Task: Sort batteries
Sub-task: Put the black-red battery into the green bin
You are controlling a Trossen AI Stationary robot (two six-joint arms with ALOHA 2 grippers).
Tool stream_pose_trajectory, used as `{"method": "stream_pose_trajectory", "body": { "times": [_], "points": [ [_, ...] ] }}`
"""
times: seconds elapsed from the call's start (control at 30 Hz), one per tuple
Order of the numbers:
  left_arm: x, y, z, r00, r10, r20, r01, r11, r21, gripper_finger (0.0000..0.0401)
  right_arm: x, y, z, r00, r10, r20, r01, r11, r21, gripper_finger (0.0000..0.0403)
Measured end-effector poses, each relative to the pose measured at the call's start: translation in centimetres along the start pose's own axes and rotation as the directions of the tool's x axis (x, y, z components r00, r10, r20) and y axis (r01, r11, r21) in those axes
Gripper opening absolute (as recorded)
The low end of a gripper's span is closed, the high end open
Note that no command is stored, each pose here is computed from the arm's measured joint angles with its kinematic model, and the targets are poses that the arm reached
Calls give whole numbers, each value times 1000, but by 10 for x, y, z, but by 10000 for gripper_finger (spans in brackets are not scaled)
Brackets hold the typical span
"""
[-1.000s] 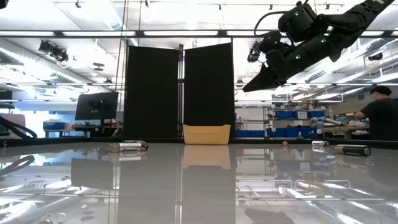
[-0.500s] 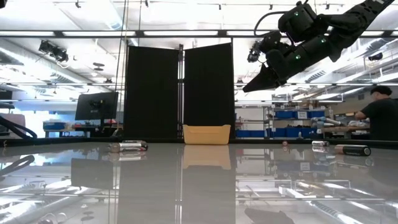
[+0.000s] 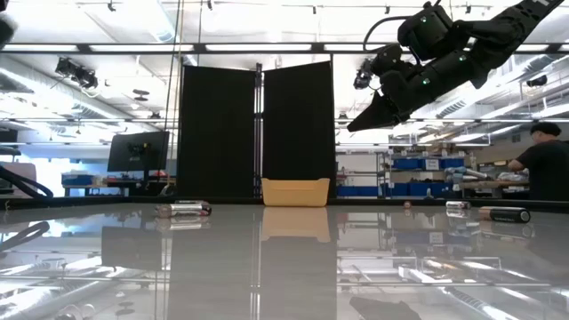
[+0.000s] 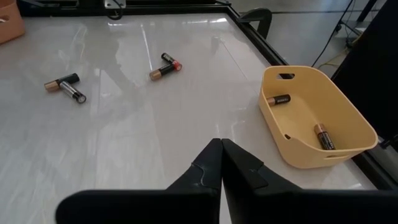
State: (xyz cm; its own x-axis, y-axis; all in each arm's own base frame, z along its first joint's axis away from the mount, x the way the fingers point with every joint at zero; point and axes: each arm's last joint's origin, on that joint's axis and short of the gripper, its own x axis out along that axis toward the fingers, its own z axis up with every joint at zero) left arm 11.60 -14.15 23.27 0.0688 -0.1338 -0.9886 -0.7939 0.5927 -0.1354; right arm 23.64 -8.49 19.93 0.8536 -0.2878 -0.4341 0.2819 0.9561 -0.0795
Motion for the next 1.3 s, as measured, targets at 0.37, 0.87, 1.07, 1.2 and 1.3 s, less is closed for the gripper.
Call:
{"method": "stream_pose_trajectory", "body": {
  "times": [0.37, 0.87, 1.07, 1.2, 1.3],
  "points": [
    [-31, -9, 67, 936, -57, 346, 24, 995, 99, 9, 0, 0, 0, 1000, -1, 2, 1, 1000, -22, 13],
    [4, 28, 153, 950, 7, 311, -78, 974, 215, 2, 0, 3, -3, 999, 13, -31, -13, 1000, 11, 14],
    [2, 48, 134, 978, 192, 82, -195, 980, 35, 2, 0, 10, -2, 999, 37, -32, -37, 999, 20, 12],
    [2, 49, 118, 975, 206, -79, -208, 978, -13, 1, 0, 15, -2, 999, 35, -32, -34, 999, 16, 14],
    [6, 47, 110, 970, 202, -132, -209, 977, -44, 1, 0, 18, -2, 999, 26, -33, -26, 1000, 8, 14]
  ]
}}
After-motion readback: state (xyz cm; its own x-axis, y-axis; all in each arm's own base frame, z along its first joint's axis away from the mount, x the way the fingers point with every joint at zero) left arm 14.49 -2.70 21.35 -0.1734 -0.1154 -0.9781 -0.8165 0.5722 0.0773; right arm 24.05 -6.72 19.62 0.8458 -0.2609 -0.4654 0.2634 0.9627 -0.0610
